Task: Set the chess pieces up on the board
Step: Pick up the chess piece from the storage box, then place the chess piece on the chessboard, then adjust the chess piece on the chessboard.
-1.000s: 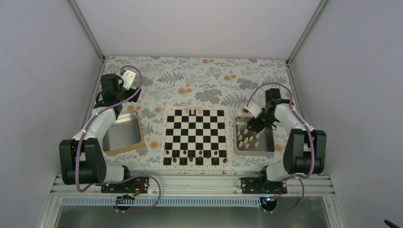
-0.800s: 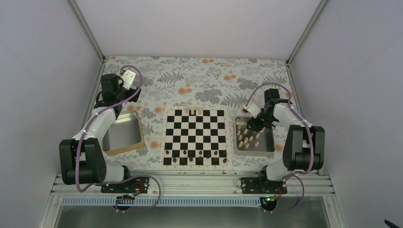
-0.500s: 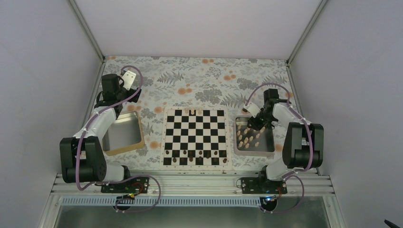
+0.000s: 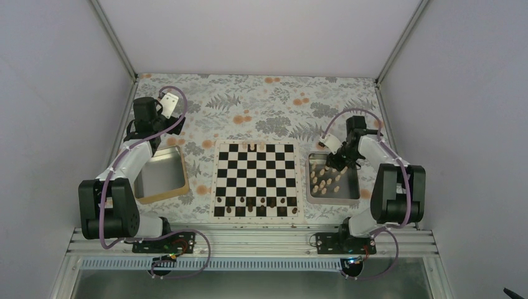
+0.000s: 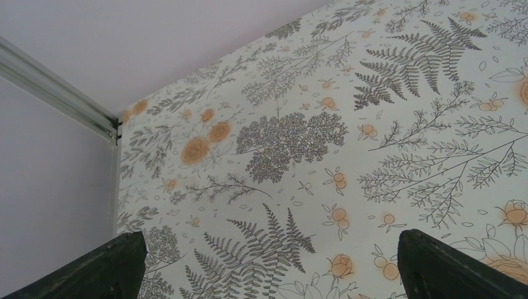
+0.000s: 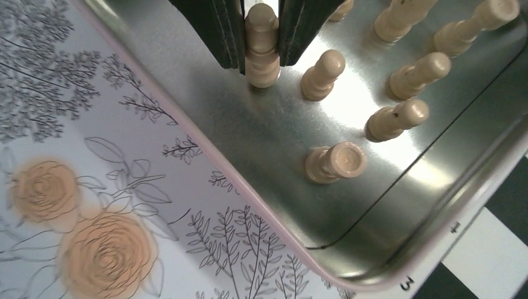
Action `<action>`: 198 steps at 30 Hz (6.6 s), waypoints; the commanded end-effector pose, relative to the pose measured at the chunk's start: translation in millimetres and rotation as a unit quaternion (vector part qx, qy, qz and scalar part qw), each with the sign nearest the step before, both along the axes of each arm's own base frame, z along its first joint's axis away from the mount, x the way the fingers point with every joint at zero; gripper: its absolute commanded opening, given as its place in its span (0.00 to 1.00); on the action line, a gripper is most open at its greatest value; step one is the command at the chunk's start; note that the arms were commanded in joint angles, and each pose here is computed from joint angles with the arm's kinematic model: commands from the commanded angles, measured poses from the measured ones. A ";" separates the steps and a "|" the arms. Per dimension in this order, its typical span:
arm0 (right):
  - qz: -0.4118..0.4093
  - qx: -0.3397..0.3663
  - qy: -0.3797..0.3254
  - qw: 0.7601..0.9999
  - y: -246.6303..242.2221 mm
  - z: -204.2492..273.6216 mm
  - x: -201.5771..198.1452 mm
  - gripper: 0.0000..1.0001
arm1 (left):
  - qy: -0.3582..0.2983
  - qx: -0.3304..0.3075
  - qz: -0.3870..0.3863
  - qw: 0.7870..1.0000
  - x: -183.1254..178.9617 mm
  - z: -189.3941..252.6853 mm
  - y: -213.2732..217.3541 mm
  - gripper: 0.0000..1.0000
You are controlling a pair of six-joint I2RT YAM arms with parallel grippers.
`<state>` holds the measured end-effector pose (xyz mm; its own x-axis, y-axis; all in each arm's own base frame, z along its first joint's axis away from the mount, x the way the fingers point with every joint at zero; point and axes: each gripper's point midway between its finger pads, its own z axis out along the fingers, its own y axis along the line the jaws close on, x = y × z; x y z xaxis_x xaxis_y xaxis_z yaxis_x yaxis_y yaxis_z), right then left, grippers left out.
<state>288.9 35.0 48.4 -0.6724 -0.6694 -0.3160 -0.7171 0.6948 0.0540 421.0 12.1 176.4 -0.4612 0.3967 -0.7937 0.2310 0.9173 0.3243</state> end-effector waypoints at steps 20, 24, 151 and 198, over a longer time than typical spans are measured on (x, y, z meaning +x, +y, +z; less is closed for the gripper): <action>0.169 -0.012 -0.103 0.980 115.2 103.8 80.3 0.12 | -0.015 0.002 -0.010 1.000 0.8 13.1 -1.4 1.00; 0.204 -0.010 -0.100 0.974 148.1 93.7 90.2 0.14 | -0.013 0.003 -0.009 1.000 1.5 10.8 -0.7 1.00; 0.335 0.003 0.019 0.942 212.2 51.5 -135.6 0.42 | -0.026 -0.002 -0.032 0.999 -6.8 22.1 -8.7 1.00; 0.397 -0.070 -0.011 0.915 228.0 4.9 -152.6 0.33 | -0.032 0.014 -0.015 0.999 -7.8 17.3 -1.6 1.00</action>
